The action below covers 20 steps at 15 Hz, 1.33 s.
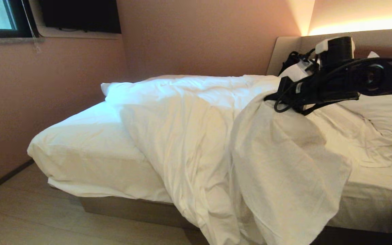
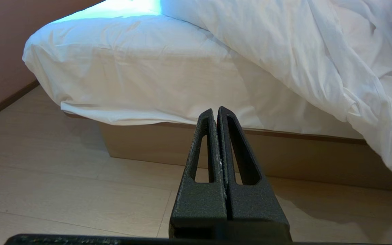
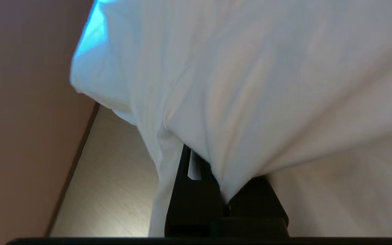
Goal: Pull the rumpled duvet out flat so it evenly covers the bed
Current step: Hold the folded corner of the quilt
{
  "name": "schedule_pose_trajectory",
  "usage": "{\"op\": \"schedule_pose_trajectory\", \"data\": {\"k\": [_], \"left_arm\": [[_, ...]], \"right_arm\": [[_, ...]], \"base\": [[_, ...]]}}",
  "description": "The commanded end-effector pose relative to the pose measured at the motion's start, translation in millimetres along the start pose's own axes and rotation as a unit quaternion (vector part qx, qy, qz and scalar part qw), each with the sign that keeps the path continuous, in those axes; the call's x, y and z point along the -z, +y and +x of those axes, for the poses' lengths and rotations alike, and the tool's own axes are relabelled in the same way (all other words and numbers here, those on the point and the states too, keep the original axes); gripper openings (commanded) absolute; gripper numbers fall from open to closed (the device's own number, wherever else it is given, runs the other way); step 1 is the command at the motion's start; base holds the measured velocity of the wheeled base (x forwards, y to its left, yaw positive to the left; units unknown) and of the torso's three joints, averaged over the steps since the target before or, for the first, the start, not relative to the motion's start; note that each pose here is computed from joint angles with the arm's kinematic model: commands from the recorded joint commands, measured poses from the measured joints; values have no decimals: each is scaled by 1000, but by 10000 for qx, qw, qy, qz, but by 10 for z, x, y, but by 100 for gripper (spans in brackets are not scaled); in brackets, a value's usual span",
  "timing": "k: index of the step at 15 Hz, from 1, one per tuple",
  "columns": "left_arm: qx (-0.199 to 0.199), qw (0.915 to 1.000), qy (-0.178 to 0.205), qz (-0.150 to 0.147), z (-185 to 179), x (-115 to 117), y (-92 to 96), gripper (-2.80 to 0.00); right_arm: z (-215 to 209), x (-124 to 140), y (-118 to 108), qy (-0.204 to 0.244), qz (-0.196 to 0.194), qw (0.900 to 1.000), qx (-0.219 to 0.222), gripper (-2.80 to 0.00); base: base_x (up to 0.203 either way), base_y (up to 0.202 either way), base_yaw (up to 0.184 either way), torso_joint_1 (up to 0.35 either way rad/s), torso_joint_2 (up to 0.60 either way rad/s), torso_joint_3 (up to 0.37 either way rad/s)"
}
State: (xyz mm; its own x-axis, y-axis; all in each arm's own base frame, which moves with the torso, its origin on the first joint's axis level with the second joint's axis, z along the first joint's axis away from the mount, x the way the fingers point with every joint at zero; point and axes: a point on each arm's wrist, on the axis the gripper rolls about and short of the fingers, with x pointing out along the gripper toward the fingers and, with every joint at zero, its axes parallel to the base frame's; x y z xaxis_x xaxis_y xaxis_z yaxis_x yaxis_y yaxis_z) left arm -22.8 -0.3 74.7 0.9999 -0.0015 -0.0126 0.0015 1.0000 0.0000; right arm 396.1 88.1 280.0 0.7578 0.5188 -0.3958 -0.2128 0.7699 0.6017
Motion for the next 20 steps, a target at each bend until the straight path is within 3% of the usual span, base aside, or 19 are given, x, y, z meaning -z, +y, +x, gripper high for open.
{"op": "schedule_pose_trajectory", "data": {"k": [1,6,9,10,17,20], "left_arm": [[-1,10000,-1,0,0,0,0,-280],[0,10000,-1,0,0,0,0,-280],[-5,10000,-1,0,0,0,0,-280],[-4,10000,2,0,0,1,0,-280],[0,10000,-1,0,0,0,0,-280],[-7,10000,-1,0,0,0,0,-280]], "right_arm": [[312,173,-232,356,94,9989,292,-280],[704,431,-477,729,178,9939,804,-280],[1118,769,-714,691,-219,9720,2237,-280],[1162,835,-741,775,-369,9675,2378,-280],[1110,914,-695,921,-386,9665,2363,-280],[737,791,-469,836,-360,9762,1970,-280]], "base": [[0,0,0,0,0,0],[0,0,0,0,0,0],[0,0,0,0,0,0],[0,0,0,0,0,0],[0,0,0,0,0,0],[0,0,0,0,0,0]]}}
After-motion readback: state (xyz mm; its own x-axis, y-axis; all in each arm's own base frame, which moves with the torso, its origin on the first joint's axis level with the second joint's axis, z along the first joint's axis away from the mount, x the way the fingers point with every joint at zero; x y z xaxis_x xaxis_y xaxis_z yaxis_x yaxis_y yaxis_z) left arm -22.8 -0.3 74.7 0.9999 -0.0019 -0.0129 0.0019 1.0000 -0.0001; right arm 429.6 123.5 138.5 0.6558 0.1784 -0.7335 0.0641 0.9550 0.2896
